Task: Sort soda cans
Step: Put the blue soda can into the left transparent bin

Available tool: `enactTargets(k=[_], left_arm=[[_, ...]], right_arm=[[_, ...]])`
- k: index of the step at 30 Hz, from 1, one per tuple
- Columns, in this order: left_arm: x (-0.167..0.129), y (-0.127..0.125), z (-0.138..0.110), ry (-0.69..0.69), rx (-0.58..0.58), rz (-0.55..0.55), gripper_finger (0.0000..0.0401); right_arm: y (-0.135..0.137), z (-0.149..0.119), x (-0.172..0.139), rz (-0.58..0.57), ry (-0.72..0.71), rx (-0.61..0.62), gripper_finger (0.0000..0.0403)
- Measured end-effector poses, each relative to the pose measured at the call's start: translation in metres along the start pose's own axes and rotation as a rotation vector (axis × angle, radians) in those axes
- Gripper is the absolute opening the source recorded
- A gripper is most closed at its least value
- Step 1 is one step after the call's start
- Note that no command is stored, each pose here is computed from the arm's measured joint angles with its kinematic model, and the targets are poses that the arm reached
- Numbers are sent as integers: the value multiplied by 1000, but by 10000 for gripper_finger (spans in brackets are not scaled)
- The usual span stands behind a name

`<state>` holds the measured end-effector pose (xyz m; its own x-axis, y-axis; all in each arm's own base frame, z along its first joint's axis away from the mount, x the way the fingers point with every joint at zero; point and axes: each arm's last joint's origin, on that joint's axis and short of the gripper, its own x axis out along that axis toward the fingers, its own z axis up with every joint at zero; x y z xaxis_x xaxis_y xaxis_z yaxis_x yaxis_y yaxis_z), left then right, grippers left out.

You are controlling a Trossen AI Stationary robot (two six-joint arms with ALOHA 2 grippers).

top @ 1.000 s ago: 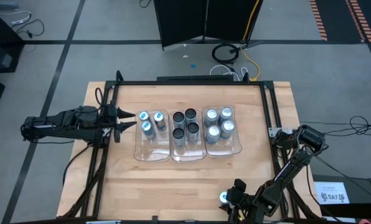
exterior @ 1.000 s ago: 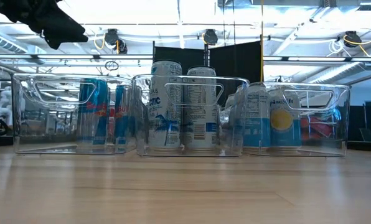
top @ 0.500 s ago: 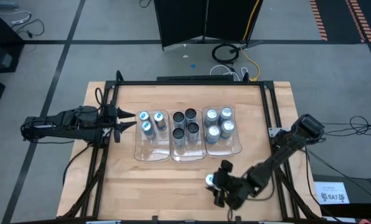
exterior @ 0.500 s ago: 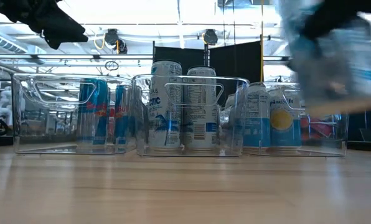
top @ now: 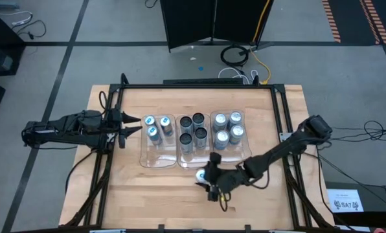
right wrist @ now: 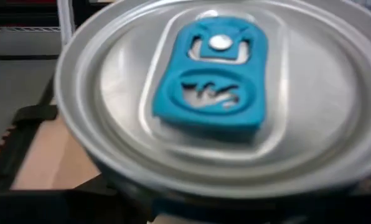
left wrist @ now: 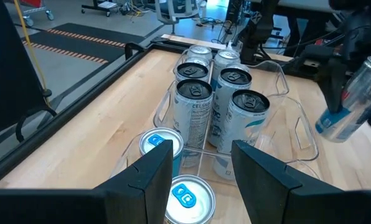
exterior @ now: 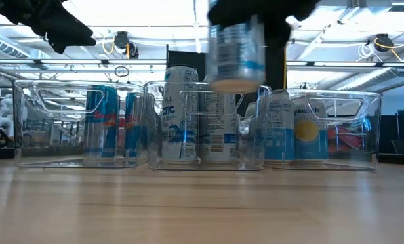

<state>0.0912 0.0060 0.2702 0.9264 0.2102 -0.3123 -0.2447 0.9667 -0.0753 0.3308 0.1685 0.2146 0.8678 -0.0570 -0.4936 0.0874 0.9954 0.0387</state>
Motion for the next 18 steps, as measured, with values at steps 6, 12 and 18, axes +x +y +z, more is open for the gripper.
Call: enactTargets(k=[6, 12, 18], left_arm=[[0, 0, 0, -1, 0, 0, 173], [0, 0, 0, 1, 0, 0, 173], [0, 0, 0, 1, 0, 0, 173]], right_arm=[[3, 18, 44, 41, -9, -91, 235], [21, 41, 92, 46, -59, -126, 235], [35, 29, 129, 60, -30, -76, 235]])
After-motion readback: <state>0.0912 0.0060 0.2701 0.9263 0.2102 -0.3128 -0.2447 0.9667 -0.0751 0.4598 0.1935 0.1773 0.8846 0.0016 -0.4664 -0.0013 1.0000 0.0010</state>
